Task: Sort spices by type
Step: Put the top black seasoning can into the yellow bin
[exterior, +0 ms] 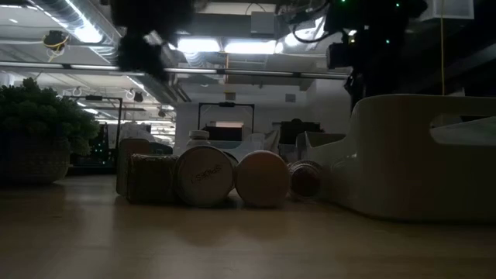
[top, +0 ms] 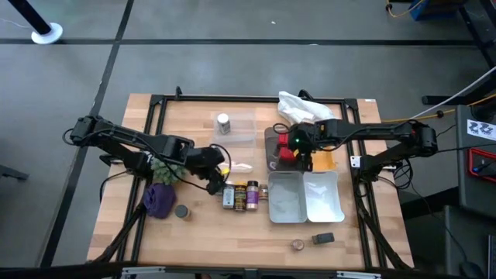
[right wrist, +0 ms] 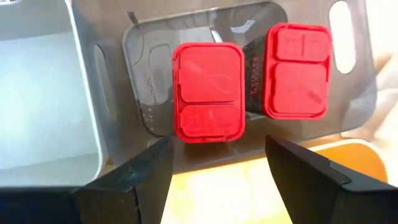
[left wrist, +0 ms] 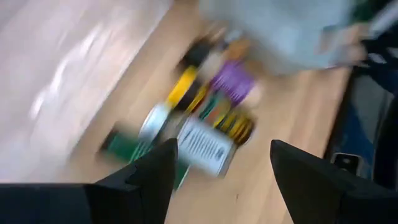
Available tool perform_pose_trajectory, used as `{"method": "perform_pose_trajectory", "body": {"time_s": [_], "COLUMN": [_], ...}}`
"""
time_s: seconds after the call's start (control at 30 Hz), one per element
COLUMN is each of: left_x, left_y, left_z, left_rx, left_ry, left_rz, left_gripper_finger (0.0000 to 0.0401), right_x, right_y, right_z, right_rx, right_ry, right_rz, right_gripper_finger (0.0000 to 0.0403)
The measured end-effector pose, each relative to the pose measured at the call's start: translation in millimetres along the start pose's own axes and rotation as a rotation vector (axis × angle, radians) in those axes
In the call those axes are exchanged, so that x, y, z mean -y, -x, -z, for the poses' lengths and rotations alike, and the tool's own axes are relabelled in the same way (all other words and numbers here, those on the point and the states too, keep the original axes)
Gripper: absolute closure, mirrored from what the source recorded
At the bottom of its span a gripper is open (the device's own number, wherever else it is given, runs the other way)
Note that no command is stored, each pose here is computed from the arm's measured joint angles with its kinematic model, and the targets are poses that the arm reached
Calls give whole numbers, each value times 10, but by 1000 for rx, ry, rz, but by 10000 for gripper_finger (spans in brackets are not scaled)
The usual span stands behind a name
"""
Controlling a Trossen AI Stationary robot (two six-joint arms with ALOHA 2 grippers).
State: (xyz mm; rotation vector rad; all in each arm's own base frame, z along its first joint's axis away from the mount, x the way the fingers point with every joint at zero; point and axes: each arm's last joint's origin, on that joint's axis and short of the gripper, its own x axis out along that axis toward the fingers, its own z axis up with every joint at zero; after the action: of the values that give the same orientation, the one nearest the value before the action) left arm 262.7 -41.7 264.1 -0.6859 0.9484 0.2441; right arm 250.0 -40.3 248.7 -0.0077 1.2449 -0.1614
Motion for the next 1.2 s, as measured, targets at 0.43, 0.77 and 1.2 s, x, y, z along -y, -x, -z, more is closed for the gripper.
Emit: {"method": "perform_pose_trajectory", "body": {"time_s": [0.43,0.77,1.2], "left_x": [-141,-168,-191], "left_y": [-140,-498,-832], "left_z": [96,120,138], "left_rx": [-50,-94,-116], "left_ry": [349,427,436], "left_rz": [-231,-324,-365], "left_gripper_finger": [162,162,162], "right_x": [34,36,37], "right_y": [278,292,292], "right_z": [-194,-223,-225], "right_rx": [94,120,122], "right_ry": [-16,-20,-20], "right_rz": [5,6,7], "right_gripper_finger": [150,150,150]}}
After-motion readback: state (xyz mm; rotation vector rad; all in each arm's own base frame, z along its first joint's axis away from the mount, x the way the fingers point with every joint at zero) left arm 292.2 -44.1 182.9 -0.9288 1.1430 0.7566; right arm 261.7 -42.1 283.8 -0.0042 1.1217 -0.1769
